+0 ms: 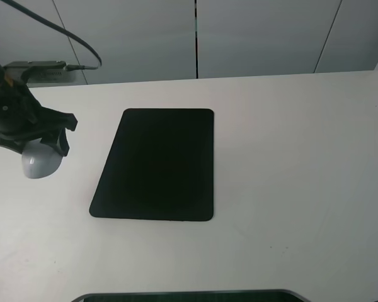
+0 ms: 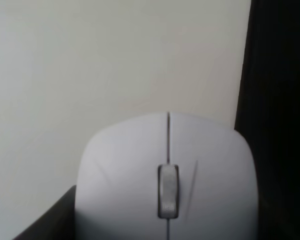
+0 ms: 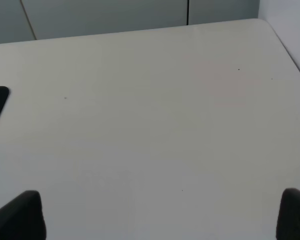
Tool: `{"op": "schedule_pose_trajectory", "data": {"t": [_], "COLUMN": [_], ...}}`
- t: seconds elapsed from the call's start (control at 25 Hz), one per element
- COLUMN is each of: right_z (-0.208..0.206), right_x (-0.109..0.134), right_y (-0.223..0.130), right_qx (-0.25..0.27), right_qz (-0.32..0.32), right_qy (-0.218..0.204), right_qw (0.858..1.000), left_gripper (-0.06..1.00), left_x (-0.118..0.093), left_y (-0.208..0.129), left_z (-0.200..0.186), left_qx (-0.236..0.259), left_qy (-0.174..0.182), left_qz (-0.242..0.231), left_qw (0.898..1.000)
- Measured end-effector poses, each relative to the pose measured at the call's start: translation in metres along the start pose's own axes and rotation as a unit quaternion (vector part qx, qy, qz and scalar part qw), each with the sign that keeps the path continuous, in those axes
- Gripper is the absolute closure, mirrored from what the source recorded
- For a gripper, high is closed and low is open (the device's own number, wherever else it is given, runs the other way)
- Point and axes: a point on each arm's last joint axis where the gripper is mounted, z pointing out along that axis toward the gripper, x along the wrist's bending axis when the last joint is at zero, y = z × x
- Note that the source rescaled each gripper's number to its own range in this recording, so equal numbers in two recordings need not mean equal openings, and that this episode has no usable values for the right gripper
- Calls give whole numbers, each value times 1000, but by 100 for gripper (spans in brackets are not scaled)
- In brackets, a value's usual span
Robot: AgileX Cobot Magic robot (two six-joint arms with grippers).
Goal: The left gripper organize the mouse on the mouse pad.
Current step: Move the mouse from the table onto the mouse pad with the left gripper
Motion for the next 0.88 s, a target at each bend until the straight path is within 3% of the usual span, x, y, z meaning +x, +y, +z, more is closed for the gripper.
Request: {"op": "schedule_pose_trajectory", "data": {"t": [0.36, 0.88], "right_z": [0, 0], "right_x": [0, 0], "right_y": [0, 0], "right_qx": [0, 0], "right_qz": [0, 0], "right_qy": [0, 0], "right_qw": [1000, 1000], "left_gripper": [94, 94], "left_x": [-32, -108], "left_y": [17, 65], "left_z": [2, 24], "left_qx": [16, 26], "left_qy": [-16, -35], "left_qz": [-15, 19], "left_qw": [1000, 999]}}
